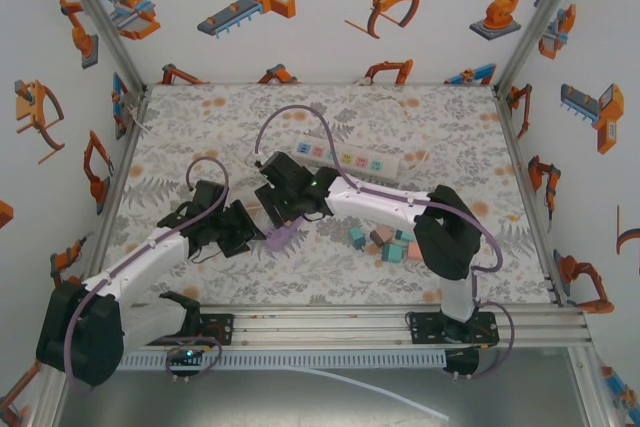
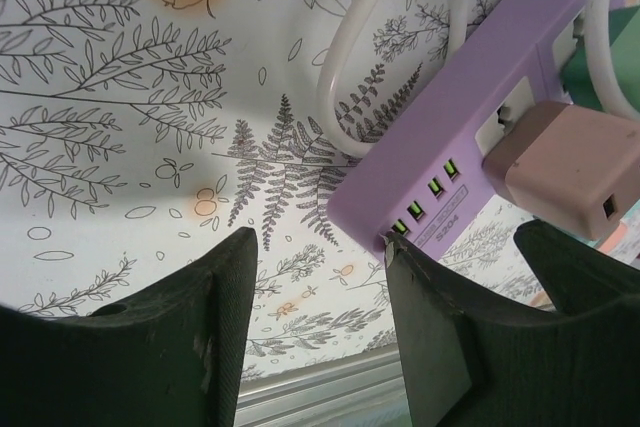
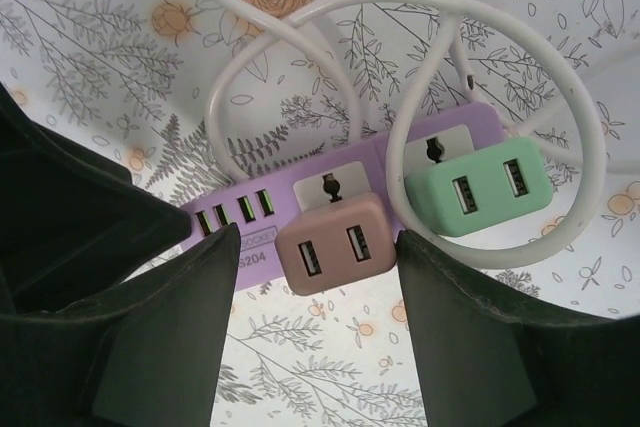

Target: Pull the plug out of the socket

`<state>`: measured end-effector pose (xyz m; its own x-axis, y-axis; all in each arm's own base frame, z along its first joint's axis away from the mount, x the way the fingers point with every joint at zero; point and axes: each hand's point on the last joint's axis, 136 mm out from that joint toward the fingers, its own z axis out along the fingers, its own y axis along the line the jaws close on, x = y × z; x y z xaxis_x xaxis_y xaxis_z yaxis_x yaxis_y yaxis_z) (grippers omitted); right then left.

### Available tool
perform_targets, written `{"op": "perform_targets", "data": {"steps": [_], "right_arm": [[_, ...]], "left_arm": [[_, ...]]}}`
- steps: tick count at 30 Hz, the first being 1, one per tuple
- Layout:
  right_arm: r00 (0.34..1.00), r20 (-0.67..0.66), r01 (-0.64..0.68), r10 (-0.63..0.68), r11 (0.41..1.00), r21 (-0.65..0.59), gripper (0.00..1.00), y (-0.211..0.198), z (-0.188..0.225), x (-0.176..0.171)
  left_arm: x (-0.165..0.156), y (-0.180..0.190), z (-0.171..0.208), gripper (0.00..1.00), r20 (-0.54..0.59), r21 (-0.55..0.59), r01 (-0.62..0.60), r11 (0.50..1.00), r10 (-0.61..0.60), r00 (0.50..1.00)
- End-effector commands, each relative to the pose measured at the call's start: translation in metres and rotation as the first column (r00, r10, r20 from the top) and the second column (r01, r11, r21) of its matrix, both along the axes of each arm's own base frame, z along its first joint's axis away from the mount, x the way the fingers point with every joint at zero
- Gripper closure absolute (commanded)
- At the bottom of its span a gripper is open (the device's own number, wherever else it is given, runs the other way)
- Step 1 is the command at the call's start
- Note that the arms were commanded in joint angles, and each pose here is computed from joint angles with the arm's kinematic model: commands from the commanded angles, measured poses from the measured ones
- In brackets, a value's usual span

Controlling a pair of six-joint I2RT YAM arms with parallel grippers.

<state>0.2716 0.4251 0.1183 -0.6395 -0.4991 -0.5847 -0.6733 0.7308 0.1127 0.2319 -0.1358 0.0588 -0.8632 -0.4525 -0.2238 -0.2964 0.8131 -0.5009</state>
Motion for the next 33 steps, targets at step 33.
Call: {"op": "perform_targets", "data": {"steps": [33], "right_arm": [[0.991,-0.05,0.121,-0.124,0.991,-0.059,0.6,-0.019,-0.01,-0.002]], "left_arm": [[-0.01,-0.021,-0.061,0.5,-0.168,0.013,0.018,1.0,-0.016,0.986]]}}
